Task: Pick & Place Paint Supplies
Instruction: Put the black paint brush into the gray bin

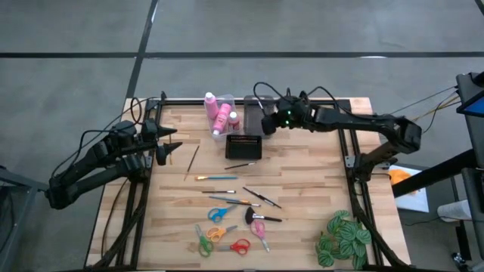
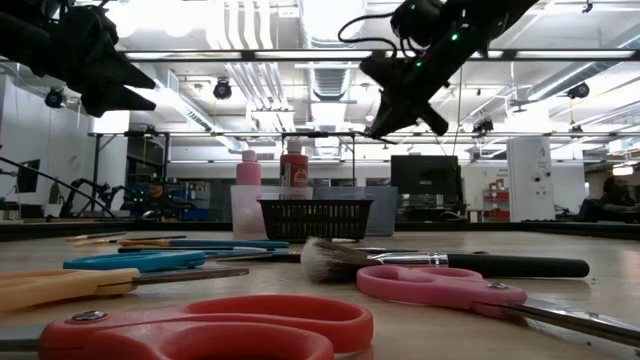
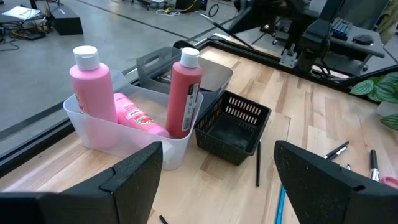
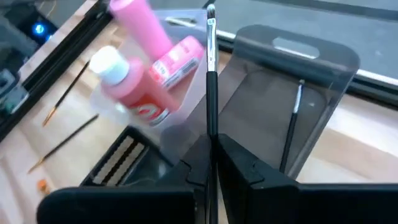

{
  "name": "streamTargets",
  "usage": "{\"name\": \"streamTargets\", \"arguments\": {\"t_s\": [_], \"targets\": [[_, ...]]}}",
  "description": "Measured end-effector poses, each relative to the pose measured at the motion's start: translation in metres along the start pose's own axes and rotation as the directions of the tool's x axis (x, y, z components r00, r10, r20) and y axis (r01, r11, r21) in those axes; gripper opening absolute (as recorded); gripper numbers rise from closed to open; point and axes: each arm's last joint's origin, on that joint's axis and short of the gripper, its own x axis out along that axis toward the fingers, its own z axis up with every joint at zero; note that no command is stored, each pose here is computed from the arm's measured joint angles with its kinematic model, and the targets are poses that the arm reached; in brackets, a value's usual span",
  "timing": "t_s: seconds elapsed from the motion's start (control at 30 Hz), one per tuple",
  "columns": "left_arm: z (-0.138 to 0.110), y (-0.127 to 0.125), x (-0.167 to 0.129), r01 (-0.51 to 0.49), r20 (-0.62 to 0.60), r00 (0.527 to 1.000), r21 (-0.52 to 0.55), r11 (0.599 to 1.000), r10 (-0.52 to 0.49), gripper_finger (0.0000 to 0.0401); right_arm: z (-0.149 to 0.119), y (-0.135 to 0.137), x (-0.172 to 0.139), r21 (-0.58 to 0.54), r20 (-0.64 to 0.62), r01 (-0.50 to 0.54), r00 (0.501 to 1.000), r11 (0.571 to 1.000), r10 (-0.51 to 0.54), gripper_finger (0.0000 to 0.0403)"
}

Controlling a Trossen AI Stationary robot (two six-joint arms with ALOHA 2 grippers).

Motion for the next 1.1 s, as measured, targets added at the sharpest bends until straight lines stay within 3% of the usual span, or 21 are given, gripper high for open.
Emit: {"name": "streamTargets", "arguments": {"t_s": [0.2,0.5,0.7,0.9,1.1], "targets": [[0.0,0.0,0.0,0.0,0.0,1.0,0.0,1.0,0.0,0.0311,0.002,-0.01,0.028,0.097,0.027,0.019,0.999,0.995,-0.021,0.0015],[0.0,0.0,0.0,0.0,0.001,1.0,0.0,1.0,0.0,0.0311,-0.021,-0.021,0.072,0.217,-0.079,0.089,0.994,0.972,-0.074,0.0015],[0.0,0.0,0.0,0.0,0.001,1.0,0.0,1.0,0.0,0.0311,-0.019,-0.023,0.089,0.232,-0.102,0.124,0.989,0.965,-0.103,0.0015],[0.0,0.0,0.0,0.0,0.0,1.0,0.0,1.0,0.0,0.0311,0.002,-0.023,0.096,0.224,-0.069,0.121,0.992,0.967,-0.108,0.0015],[0.0,0.0,0.0,0.0,0.001,1.0,0.0,1.0,0.0,0.0311,0.009,-0.028,0.105,0.212,-0.123,0.181,0.98,0.96,-0.157,0.0015]]}}
